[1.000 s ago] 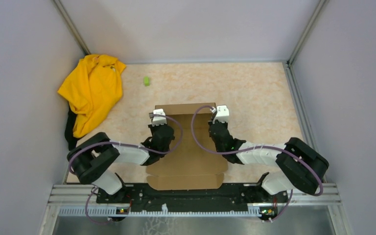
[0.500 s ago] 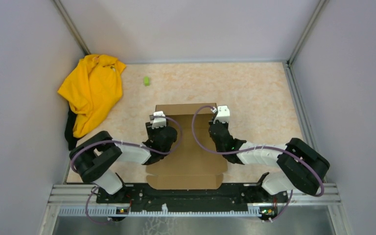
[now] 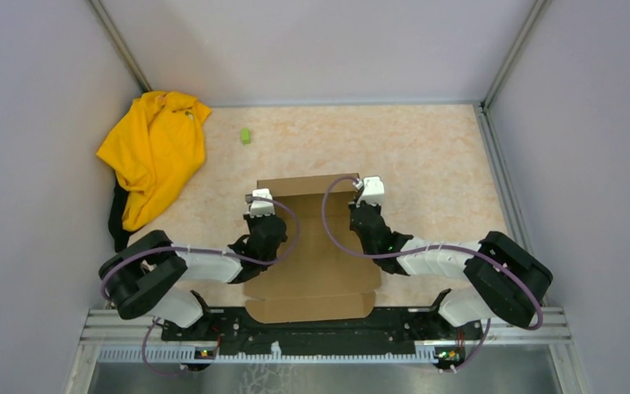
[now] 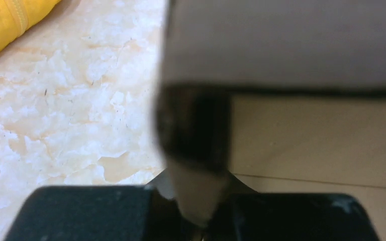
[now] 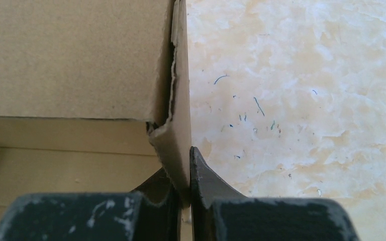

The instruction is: Fold the paper box

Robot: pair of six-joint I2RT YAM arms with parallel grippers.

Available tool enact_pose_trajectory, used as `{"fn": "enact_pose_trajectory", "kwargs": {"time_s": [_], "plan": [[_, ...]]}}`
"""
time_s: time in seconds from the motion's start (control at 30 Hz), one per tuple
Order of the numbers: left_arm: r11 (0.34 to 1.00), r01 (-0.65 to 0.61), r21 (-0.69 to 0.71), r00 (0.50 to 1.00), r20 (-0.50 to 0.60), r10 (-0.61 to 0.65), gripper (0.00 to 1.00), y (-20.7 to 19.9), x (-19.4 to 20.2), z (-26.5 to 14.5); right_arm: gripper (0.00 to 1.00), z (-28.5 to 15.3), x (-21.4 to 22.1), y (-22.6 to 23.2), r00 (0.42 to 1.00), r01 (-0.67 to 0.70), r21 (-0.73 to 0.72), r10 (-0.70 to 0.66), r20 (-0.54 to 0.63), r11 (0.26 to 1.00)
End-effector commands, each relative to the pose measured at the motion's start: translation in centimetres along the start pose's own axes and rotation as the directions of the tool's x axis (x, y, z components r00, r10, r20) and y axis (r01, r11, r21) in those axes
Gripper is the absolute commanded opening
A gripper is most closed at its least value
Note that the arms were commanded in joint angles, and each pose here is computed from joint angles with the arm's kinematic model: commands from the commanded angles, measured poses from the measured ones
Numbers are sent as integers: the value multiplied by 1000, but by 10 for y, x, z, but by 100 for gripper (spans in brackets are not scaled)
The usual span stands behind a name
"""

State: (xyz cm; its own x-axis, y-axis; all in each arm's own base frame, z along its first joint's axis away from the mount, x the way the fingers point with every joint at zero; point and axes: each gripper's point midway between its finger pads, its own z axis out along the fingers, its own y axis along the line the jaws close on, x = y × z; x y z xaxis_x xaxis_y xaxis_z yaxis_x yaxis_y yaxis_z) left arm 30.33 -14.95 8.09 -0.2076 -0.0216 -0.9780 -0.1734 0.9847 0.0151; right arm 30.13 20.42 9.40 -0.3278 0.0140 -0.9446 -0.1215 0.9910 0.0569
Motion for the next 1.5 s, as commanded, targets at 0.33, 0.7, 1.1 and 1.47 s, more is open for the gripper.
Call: {"fn": "enact_pose_trajectory", "kwargs": {"time_s": [0.33,0.7,1.1,1.47], "plan": [[999,-14,29,999,-45,15,56,-17,-25,0,0,-1,6,9,991,22,-80,-33,-133,997],[967,44,252,997,-73,-26,75,-50,-106,-26,0,22,-24,0,948,71,-166,-119,-296,984],[934,185,306,982,-96,-164,80,-7,-197,-38,0,46,-70,23,753,224,-496,-472,-458,839],[913,195,359,952,-294,-88,77,-18,-130,3,0,61,-46,25,585,318,-610,-657,-475,725]]}}
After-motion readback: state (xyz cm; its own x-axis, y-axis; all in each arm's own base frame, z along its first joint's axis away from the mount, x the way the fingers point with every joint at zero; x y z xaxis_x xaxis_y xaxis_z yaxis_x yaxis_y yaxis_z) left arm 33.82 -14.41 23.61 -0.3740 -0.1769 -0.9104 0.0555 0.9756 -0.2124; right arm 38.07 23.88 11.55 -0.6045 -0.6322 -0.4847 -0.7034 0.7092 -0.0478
